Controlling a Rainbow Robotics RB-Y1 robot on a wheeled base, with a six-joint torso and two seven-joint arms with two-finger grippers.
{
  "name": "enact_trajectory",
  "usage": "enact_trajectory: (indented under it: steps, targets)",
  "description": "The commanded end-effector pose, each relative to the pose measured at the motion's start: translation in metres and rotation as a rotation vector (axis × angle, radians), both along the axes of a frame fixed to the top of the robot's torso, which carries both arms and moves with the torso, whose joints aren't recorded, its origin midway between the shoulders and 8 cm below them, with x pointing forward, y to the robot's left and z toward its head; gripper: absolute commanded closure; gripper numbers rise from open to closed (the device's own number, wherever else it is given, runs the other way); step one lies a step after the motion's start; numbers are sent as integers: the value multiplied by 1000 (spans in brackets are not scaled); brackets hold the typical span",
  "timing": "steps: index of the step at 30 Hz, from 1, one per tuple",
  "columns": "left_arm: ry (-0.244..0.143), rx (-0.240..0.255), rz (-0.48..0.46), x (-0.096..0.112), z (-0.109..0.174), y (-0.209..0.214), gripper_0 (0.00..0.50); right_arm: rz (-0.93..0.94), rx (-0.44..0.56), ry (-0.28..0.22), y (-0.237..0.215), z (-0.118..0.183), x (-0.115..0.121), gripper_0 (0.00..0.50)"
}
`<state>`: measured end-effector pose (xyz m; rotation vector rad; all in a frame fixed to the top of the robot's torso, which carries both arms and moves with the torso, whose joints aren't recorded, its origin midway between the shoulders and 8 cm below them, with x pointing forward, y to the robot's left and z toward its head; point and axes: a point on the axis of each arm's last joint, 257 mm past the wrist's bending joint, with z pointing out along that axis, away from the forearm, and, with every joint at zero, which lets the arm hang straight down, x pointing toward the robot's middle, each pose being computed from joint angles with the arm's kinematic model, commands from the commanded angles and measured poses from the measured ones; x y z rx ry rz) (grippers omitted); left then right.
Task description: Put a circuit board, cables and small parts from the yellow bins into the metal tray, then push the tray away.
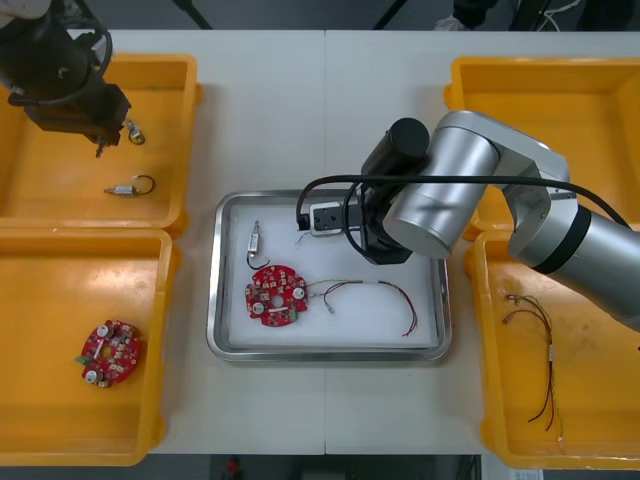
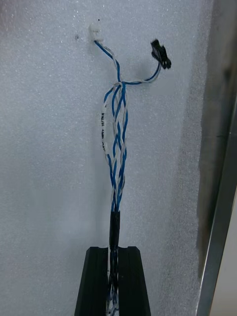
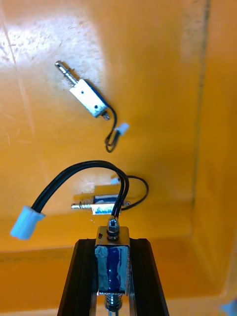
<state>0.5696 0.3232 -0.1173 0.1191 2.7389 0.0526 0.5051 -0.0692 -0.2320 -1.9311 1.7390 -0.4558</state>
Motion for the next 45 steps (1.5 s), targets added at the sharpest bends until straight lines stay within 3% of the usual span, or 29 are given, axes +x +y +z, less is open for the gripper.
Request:
enact_trajectory:
  steps: [1,3,6,12,19,24,26,32,37,41,45]
  targets:
    - [-30,13,54,-19,32,8,500,48,-29,-6,4,-9,-4,208]
    - [-28,2,60,-26,35,-1,500,40,-25,-5,3,-8,-3,0]
    - [-33,-29,64,-35,39,-16,500,24,-18,1,0,-5,-3,0]
    - [-40,-22,45,-48,43,-29,500,-20,19,18,1,19,-7,0]
    - [-95,-9,-2,-60,43,-46,500,-134,99,74,-9,64,-23,0]
    - [-120,-35,-7,-72,42,-66,500,-234,127,112,-28,91,-35,0]
    - [-121,-53,-9,-76,43,-77,500,-262,167,96,-30,106,-33,0]
    - [-124,-107,-18,-94,41,-117,500,-324,295,-32,-37,157,-20,0]
    - [-89,-107,6,-112,18,-146,500,-433,414,-134,-66,195,-12,0]
    - [-45,-93,2,-122,-4,-162,500,-571,528,-176,-94,212,-8,0]
    - [-36,-108,-32,-123,-16,-182,500,-703,618,-185,-118,215,-6,0]
